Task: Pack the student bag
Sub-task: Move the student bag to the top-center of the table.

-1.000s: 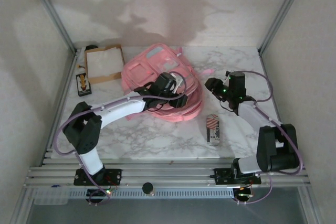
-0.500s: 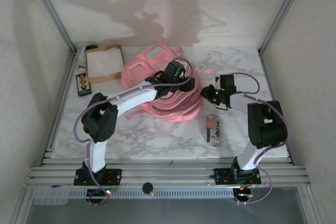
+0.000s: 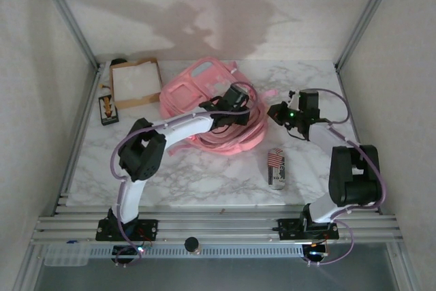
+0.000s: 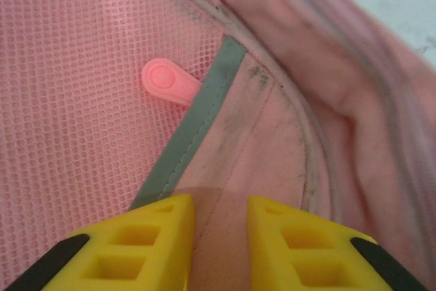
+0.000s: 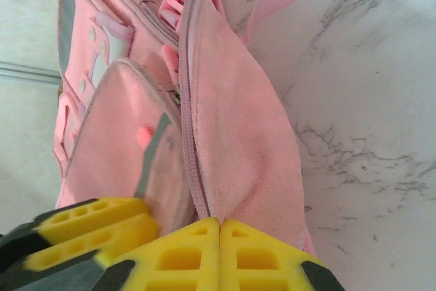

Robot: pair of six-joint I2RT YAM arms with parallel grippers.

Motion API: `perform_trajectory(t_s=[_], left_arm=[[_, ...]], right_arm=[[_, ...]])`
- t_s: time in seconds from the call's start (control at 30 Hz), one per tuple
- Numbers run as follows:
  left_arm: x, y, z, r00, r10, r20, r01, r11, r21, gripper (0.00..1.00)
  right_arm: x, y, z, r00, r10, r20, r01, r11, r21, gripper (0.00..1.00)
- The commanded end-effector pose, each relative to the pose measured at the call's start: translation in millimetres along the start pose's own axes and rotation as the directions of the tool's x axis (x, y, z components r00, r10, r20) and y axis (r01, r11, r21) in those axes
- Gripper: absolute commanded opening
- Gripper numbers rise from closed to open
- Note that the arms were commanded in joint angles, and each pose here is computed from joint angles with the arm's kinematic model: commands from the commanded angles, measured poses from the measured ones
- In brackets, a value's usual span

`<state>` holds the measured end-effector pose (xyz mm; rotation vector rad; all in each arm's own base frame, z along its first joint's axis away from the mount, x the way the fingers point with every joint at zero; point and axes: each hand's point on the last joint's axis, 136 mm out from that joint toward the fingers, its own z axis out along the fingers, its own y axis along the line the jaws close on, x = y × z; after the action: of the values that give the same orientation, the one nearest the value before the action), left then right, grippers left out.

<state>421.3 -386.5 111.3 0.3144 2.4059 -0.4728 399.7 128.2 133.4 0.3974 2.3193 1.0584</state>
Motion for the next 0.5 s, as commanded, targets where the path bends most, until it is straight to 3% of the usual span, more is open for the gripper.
perform_trajectory(t_s=[0.0,0.07,0.17,0.23,0.33,0.4,0.47], left_arm=[[25.9,24.1,-0.3,0.994,0.031,-0.105,-0.043,0.992,-0.118,0.28],[-5.4,-0.6,-23.8,1.000,0.006,-0.010,-0.006,1.000,-0.009,0.41],[-49.3,-34.9,-68.5,0.992,-0.060,0.113,0.039,0.983,0.179,0.50],[-70.7,-43.0,-98.6,0.978,-0.110,0.178,0.064,0.967,0.248,0.56],[-82.4,-17.8,-127.4,0.951,-0.201,0.234,0.146,0.961,0.233,0.58],[-75.6,13.6,-141.4,0.935,-0.269,0.232,0.230,0.956,0.182,0.58],[-58.8,42.4,-158.7,0.916,-0.313,0.251,0.285,0.948,0.142,0.59]], right_arm=[[-26.9,10.2,-21.7,0.992,-0.067,0.104,0.069,0.998,-0.015,0.00],[-25.7,-3.0,-19.6,0.993,-0.068,0.092,0.067,0.998,0.017,0.00],[-38.3,-23.0,-16.7,0.990,-0.105,0.096,0.093,0.989,0.117,0.00],[-53.5,-27.5,-12.9,0.991,-0.089,0.099,0.079,0.991,0.106,0.02],[-74.9,-30.4,-4.7,0.990,-0.094,0.106,0.079,0.988,0.133,0.11],[-80.4,-23.7,-8.6,0.988,-0.110,0.113,0.093,0.985,0.147,0.30],[-78.7,-14.3,-19.4,0.980,-0.143,0.137,0.118,0.977,0.176,0.42]])
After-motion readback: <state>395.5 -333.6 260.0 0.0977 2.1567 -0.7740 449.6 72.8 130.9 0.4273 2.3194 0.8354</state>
